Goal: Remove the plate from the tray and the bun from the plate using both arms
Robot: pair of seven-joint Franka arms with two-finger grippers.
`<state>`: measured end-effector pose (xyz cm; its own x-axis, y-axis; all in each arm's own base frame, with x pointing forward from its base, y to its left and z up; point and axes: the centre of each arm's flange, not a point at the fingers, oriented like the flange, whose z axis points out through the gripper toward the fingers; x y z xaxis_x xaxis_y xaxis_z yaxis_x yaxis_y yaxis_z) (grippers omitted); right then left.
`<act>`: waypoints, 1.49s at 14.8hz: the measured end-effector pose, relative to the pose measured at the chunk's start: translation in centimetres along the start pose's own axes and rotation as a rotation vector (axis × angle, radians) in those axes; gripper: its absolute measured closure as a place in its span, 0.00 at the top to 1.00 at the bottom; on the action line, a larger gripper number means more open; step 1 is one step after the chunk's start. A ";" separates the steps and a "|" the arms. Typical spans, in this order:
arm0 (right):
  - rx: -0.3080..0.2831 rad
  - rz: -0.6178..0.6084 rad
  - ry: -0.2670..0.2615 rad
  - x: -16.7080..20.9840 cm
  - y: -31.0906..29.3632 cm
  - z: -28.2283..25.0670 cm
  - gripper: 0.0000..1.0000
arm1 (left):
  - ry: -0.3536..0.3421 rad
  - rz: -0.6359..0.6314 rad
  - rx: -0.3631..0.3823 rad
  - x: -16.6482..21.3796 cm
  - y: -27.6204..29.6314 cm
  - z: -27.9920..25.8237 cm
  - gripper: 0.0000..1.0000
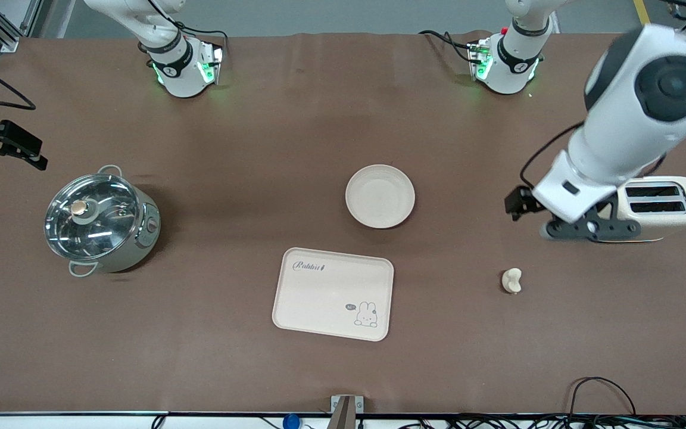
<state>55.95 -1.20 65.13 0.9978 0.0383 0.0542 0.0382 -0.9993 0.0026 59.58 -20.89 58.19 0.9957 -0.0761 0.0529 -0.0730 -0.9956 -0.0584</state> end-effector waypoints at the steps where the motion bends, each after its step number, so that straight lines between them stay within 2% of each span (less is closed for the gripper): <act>1: 0.000 -0.001 0.000 0.0 -0.1 0.0 1.00 | 0.011 0.026 -0.007 -1.0 0.3 -1.8 1.00; 4: 0.001 -0.003 -0.003 0.0 -0.2 0.1 1.00 | 0.017 0.054 0.025 -2.3 -3.1 -4.9 1.00; 7: 0.000 -0.002 -0.001 0.0 -0.1 0.1 1.00 | 0.007 -0.020 0.043 -1.7 -10.8 -5.1 1.00; 11: 0.000 -0.002 0.000 0.0 -0.1 0.1 1.00 | -0.021 -0.089 -0.090 -1.4 -19.7 -4.0 1.00; 16: 0.000 -0.001 -0.001 0.0 -0.1 0.1 1.00 | -0.012 -0.075 -0.059 -1.2 -19.6 -3.9 1.00; 22: 0.000 -0.001 -0.002 0.0 -0.1 0.1 1.00 | -0.015 -0.075 -0.057 -0.7 -19.2 -3.1 1.00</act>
<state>55.94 -1.12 65.04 0.9979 0.0397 0.0519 0.0396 -0.9992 0.0023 60.08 -1.85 62.40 0.9992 -0.0004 0.0399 -0.0005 -1.0000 0.0016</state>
